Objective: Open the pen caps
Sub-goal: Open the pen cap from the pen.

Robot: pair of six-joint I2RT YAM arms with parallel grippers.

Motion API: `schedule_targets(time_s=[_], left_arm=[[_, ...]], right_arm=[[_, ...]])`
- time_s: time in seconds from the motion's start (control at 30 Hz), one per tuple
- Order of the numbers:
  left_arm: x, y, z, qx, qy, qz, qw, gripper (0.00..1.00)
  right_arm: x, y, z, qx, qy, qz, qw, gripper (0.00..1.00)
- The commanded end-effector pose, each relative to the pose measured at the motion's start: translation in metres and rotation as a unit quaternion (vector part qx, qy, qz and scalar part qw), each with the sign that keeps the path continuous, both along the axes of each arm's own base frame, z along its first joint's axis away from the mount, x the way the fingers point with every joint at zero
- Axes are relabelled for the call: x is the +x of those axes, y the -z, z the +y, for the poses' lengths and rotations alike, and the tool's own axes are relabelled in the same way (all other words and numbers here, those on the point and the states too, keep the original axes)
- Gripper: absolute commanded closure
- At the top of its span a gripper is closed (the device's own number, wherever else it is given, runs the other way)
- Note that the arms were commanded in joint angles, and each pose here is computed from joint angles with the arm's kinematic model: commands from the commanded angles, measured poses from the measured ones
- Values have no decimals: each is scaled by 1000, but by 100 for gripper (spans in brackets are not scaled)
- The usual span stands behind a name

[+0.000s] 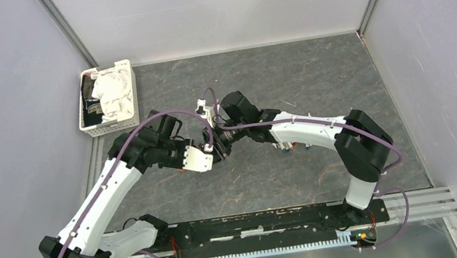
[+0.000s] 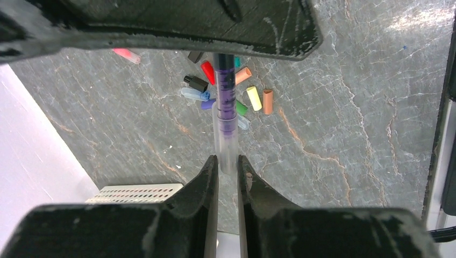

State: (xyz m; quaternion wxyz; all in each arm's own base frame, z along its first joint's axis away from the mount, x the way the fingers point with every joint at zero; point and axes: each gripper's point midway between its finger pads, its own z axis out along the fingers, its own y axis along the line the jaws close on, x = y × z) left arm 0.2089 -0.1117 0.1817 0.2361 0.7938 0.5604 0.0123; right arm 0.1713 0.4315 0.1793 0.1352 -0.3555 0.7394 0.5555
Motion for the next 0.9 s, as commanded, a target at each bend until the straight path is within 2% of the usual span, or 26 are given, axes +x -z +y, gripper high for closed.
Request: schedule_targets(time_s=[0.0,0.13,0.17,0.2,0.23,0.27,0.3,0.4,0.5,0.57,0.7,0.87], left_arm=[[1,-7,-3,6,29,-14,999,98],[-2,-7,-6,1,30,-3,1000,98],[-5,-7,-8,-4,29,4,1000,95],[-6,-7,-10,-10,25,12,1000,81],[-10,-7,-13,-17,23,24,999,60],[-13,-7,-15,-24,20,34,999,47],[-15,-7,-16,-29,19,42,999,40],[-17,-9,-21,-44,18,50,998,31],[-16,-9,-25,-54,14,49,997,32],[-16,-8,-27,-57,14,54,997,36],[-19,-6,-31,-64,14,70,995,61],[-23,1,-29,-54,19,84,995,86]], right_arm=[[1,-24,14,46,-24,-12,999,71],[-2,-28,15,60,-31,-11,998,95],[-2,-28,15,63,-31,-13,997,100],[-4,-30,14,72,-34,-17,997,100],[-5,-31,12,78,-35,-18,996,100],[-7,-31,10,84,-37,-19,996,100],[-9,-31,7,88,-39,-19,995,100],[-13,-31,0,98,-42,-17,994,100],[-17,-31,-6,105,-43,-12,993,100],[-18,-29,-8,103,-42,-9,994,100],[-16,-30,-8,106,-37,-7,994,100],[-15,-39,-3,126,-36,-7,991,100]])
